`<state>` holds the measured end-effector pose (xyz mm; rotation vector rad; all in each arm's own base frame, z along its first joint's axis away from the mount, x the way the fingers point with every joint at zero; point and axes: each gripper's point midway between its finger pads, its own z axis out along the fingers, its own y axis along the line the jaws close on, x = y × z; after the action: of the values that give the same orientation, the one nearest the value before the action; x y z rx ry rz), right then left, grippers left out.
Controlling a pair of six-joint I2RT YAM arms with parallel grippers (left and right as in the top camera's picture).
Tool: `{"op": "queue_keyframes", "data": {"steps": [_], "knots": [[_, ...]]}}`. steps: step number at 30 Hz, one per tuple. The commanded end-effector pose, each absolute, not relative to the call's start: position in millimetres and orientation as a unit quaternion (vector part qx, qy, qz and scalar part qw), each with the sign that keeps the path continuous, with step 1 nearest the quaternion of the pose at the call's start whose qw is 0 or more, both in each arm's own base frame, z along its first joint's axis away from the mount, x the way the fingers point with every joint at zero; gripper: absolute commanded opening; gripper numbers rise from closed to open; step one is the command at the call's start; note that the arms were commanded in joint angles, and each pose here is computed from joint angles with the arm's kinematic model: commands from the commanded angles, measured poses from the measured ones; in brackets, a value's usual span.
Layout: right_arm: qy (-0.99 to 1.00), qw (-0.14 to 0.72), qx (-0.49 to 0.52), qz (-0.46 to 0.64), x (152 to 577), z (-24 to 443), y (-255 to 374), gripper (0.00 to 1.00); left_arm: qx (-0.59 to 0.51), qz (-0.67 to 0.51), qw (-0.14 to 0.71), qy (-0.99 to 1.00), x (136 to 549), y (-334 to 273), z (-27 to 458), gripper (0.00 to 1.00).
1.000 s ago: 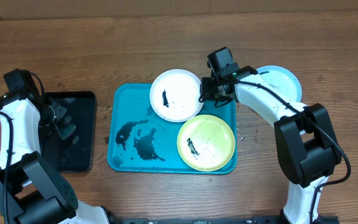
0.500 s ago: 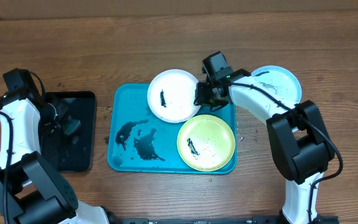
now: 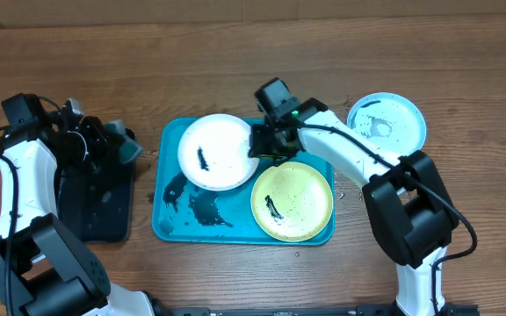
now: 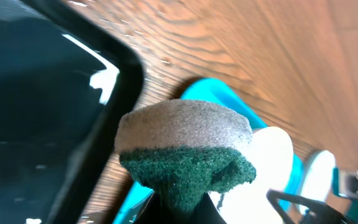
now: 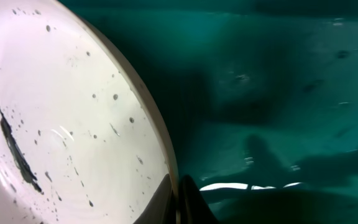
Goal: Clean dirty plates on tray and stack at the side
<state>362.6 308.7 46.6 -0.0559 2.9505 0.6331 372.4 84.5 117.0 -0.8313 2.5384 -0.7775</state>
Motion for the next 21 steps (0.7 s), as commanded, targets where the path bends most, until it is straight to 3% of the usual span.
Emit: {"op": "queue_keyframes", "data": {"steps": [1,9,21], "knots": [[0.972,0.060,-0.009,0.228,357.0,62.4,331.5,0.04,-0.239,-0.334,0.180,0.894,377.3,52.3,129.0,0.04],[0.986,0.069,0.056,0.138,341.8,46.1,317.0,0.04,-0.188,-0.299,0.152,0.923,375.7,17.9,117.8,0.04],[0.991,0.046,0.084,0.095,306.5,15.8,312.0,0.04,-0.126,-0.246,0.081,0.958,351.0,-31.0,100.5,0.04]]}}
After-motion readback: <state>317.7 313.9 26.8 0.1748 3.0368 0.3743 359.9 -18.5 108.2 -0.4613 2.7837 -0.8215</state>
